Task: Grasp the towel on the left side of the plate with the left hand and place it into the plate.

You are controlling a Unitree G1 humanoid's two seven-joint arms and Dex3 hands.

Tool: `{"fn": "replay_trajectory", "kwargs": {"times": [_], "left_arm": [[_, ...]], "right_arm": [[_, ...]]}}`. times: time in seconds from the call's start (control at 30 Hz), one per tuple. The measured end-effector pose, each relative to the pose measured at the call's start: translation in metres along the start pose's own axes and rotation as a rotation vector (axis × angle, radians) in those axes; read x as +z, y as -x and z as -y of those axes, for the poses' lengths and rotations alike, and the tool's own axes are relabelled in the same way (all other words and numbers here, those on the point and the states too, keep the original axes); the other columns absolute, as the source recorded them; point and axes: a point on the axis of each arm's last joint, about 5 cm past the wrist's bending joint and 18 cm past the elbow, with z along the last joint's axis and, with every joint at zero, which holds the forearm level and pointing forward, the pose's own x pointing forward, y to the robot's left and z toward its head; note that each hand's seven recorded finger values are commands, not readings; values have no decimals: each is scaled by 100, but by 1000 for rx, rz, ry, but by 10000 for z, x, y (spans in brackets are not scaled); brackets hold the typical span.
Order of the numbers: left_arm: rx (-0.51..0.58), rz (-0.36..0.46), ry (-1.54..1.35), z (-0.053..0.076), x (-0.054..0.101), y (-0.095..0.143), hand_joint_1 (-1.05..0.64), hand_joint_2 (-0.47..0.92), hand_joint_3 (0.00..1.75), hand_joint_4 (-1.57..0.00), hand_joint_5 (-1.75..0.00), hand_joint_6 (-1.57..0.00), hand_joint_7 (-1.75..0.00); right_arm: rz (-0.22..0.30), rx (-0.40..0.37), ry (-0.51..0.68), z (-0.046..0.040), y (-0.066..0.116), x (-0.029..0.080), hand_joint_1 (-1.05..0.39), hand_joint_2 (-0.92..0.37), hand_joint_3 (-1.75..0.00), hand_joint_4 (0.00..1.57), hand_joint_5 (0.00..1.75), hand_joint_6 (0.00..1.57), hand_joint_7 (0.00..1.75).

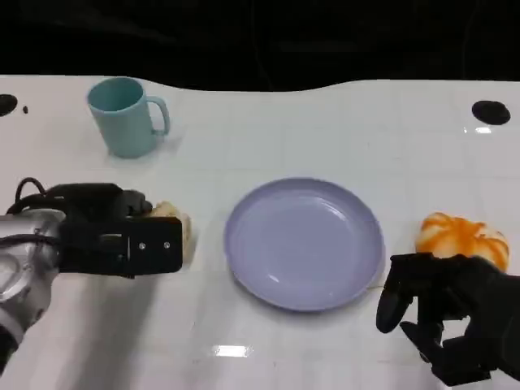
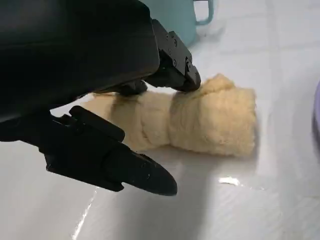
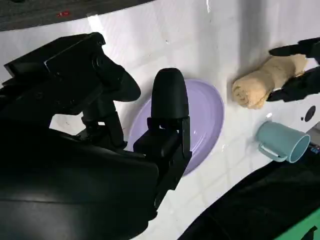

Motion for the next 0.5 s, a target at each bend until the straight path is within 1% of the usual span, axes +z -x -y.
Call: {"fn": "replay_trajectory", "kwargs": {"times": [0.07, 0.13, 0.27, 0.3, 0.37, 0.4, 0.43, 0.47, 0.5], "left_arm": [[1, -1, 10, 1, -10, -57, -56, 89, 1, -51, -10, -51, -4], [2, -4, 30, 31, -18, -102, -57, 91, 2, -58, -11, -57, -5], [23, -7, 72, 87, -31, -176, -55, 92, 6, -66, -13, -67, -6], [34, -7, 76, 100, -31, -188, -53, 92, 7, -68, -14, -69, -6], [54, -5, 80, 137, -36, -201, -42, 92, 12, -73, -17, -77, -9], [63, -3, 80, 153, -36, -205, -36, 92, 14, -78, -20, -84, -11], [76, 1, 79, 168, -36, -209, -27, 92, 17, -80, -36, -93, -14], [100, 6, 74, 183, -38, -211, -19, 91, 23, -79, -100, -106, -25], [129, 11, 72, 207, -43, -212, -15, 86, 32, -77, -127, -105, -41]], "right_arm": [[6, -1, 3, -1, 6, 12, 1, -54, -110, 74, 175, 71, 142], [9, -1, 4, -2, 10, 16, 1, -54, -111, 74, 175, 71, 142], [10, -1, 3, -3, 14, 18, 1, -53, -111, 74, 175, 71, 143], [10, -1, 3, -3, 15, 19, 1, -53, -111, 74, 175, 71, 143], [10, -1, 3, -3, 15, 19, 1, -53, -111, 74, 175, 71, 143], [10, -2, 4, -3, 15, 19, 1, -53, -112, 74, 175, 71, 143], [10, -2, 4, -3, 15, 19, 1, -53, -112, 74, 175, 71, 142], [10, -2, 5, -3, 16, 20, 1, -53, -112, 74, 175, 72, 142], [10, -3, 6, -3, 16, 20, 1, -53, -112, 75, 175, 72, 143]]}}
